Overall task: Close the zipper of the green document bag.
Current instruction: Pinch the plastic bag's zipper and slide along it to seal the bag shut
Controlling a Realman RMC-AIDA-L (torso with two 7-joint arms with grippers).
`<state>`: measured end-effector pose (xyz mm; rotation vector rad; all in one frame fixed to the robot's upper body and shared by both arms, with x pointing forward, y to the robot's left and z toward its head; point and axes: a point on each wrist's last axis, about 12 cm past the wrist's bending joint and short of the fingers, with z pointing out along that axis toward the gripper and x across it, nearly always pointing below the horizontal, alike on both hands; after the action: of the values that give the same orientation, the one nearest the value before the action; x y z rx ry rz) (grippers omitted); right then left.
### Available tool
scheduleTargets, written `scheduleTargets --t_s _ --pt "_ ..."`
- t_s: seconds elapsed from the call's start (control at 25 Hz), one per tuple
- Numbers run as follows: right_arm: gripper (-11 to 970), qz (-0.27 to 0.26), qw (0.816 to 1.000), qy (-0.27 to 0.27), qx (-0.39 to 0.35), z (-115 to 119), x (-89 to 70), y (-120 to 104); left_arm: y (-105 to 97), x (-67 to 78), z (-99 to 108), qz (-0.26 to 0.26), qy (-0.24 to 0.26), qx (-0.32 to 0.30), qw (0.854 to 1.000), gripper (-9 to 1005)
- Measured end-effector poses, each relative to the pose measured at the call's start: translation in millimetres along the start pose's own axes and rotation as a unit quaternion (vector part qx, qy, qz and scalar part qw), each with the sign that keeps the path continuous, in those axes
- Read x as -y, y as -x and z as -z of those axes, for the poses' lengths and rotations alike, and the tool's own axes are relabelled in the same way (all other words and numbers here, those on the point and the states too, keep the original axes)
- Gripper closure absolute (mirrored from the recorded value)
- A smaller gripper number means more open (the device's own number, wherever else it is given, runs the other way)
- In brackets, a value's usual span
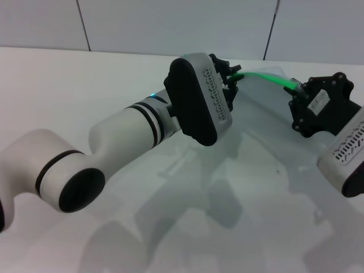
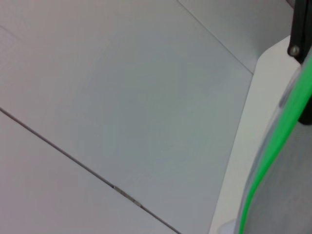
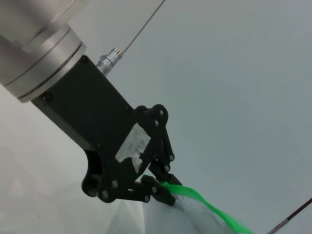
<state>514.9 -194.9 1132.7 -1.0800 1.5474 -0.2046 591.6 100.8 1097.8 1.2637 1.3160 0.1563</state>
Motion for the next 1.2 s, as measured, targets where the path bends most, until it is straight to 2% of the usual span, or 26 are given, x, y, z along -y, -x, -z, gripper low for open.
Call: scheduleTargets --t_s 1.2 --pt "911 -0.008 0.999 -0.026 0.019 17 8.9 14 -32 -9.6 1 0.029 0.018 -0.048 0.998 914"
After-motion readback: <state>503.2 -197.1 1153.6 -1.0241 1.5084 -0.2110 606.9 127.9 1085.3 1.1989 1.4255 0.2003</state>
